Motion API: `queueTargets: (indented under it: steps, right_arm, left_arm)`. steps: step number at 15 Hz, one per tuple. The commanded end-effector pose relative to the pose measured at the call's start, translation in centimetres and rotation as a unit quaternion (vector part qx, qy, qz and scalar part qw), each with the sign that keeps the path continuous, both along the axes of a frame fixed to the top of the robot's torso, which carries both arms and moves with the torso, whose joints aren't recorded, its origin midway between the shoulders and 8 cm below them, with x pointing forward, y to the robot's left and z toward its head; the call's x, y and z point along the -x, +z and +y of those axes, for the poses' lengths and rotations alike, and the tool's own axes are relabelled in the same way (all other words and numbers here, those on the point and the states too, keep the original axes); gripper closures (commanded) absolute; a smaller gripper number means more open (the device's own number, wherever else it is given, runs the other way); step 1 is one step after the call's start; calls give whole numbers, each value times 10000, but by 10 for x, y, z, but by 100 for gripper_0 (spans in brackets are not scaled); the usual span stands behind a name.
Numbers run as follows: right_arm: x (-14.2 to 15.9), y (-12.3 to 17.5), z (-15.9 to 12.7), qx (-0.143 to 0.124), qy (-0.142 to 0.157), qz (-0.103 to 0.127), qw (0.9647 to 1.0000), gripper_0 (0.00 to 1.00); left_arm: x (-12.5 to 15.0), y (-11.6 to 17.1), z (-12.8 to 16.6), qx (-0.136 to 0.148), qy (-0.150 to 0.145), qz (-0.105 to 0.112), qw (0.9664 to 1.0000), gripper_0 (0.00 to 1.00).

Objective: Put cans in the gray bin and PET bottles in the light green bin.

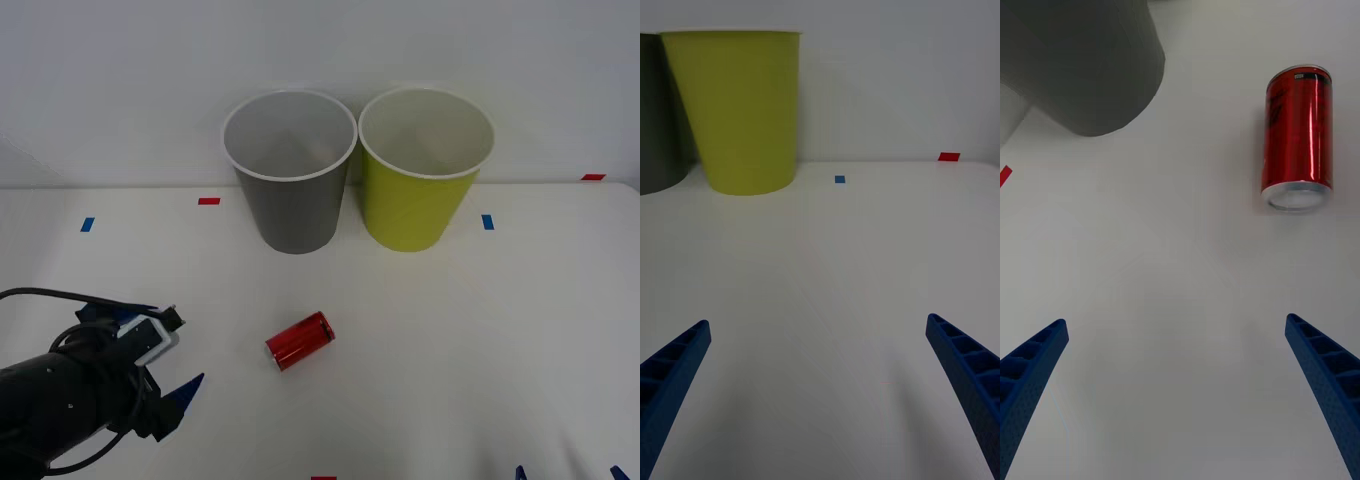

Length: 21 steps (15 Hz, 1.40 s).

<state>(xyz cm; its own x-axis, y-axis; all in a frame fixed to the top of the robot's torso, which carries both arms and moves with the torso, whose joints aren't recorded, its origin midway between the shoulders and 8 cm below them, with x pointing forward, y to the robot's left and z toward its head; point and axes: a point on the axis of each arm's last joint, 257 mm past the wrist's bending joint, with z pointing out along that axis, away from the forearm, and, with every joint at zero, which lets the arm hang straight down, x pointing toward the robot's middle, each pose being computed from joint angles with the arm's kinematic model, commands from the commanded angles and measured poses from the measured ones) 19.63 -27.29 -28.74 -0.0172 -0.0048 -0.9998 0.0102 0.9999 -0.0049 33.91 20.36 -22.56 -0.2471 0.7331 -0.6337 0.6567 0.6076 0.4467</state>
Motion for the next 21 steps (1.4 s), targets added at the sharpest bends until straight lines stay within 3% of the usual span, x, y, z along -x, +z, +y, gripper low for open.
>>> queueTargets:
  steps: [1,5,10,13,20,21]
  right_arm:
    - [0,0,0,0,0,0,10000,0]
    - [0,0,0,0,0,0,10000,0]
    - [0,0,0,0,0,0,10000,0]
    - [0,0,0,0,0,0,10000,0]
    - [0,0,0,0,0,0,10000,0]
    - [0,0,0,0,0,0,10000,0]
  left_arm:
    - [-9,9,-11,-383,-293,89,9988,0]
    - [-13,15,-27,-925,-659,301,9931,0]
    - [-10,25,-52,-887,-787,634,9909,0]
    - [-4,27,-70,-672,-960,725,9905,0]
    - [-23,25,-92,-1193,-1263,454,9837,0]
    - [-24,23,-96,-1146,-1223,500,9846,0]
